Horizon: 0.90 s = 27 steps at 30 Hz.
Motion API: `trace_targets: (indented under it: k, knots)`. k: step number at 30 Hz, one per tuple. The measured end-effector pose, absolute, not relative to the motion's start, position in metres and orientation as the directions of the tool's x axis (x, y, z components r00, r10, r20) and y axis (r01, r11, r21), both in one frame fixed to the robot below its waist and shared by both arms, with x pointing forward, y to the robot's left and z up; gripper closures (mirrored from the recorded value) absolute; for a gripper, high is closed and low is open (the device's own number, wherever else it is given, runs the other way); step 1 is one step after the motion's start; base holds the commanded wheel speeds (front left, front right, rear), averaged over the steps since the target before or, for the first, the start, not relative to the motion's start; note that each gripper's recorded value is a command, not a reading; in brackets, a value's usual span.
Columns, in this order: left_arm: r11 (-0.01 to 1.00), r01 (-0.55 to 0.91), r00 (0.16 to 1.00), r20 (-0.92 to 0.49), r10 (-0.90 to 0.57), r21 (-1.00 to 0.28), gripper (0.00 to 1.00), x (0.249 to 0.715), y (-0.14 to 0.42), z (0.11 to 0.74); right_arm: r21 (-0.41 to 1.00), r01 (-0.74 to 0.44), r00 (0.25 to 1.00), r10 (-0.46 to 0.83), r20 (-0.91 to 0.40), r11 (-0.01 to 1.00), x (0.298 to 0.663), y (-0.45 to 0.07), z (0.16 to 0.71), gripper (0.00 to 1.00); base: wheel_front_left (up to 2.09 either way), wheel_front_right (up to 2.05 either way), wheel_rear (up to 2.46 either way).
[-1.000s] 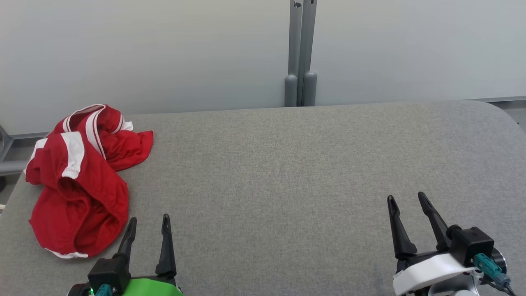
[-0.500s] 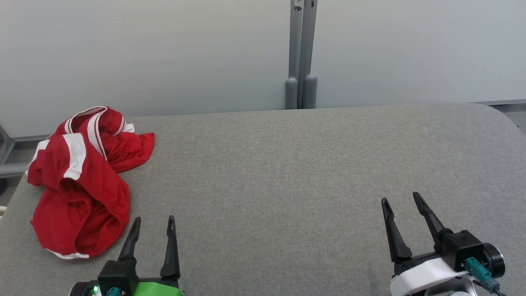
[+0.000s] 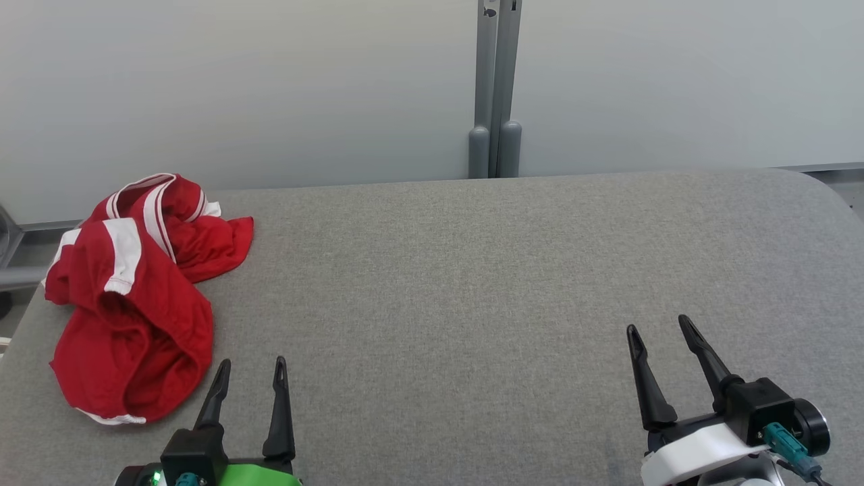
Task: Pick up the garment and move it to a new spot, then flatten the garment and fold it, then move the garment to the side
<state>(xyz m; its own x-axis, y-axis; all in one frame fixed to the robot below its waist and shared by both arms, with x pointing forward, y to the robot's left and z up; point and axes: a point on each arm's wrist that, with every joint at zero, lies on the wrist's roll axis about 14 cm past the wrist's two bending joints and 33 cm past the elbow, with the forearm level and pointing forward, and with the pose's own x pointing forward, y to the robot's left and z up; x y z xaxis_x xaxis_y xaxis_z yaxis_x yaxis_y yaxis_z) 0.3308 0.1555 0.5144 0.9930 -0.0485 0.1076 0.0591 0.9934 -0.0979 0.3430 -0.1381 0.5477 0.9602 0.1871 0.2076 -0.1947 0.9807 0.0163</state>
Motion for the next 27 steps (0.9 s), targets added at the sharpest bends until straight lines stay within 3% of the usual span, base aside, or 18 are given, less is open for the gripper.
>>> trace_targets:
  k: [15, 27]
  knots:
    - [0.993, 0.043, 0.994, 0.105, -0.031, -0.112, 0.00, 0.327, 0.161, 0.513, 0.029, -0.207, 0.959, 0.197, 0.206, 0.978, 0.345, -0.135, 0.547, 0.00, 0.00, 0.00, 0.00]
    - [0.987, -0.115, 0.984, 0.122, 0.129, -0.113, 0.00, 0.311, 0.210, 0.518, 0.030, -0.334, 0.923, 0.321, 0.213, 0.942, 0.364, -0.091, 0.551, 0.00, 0.00, 0.00, 0.00]
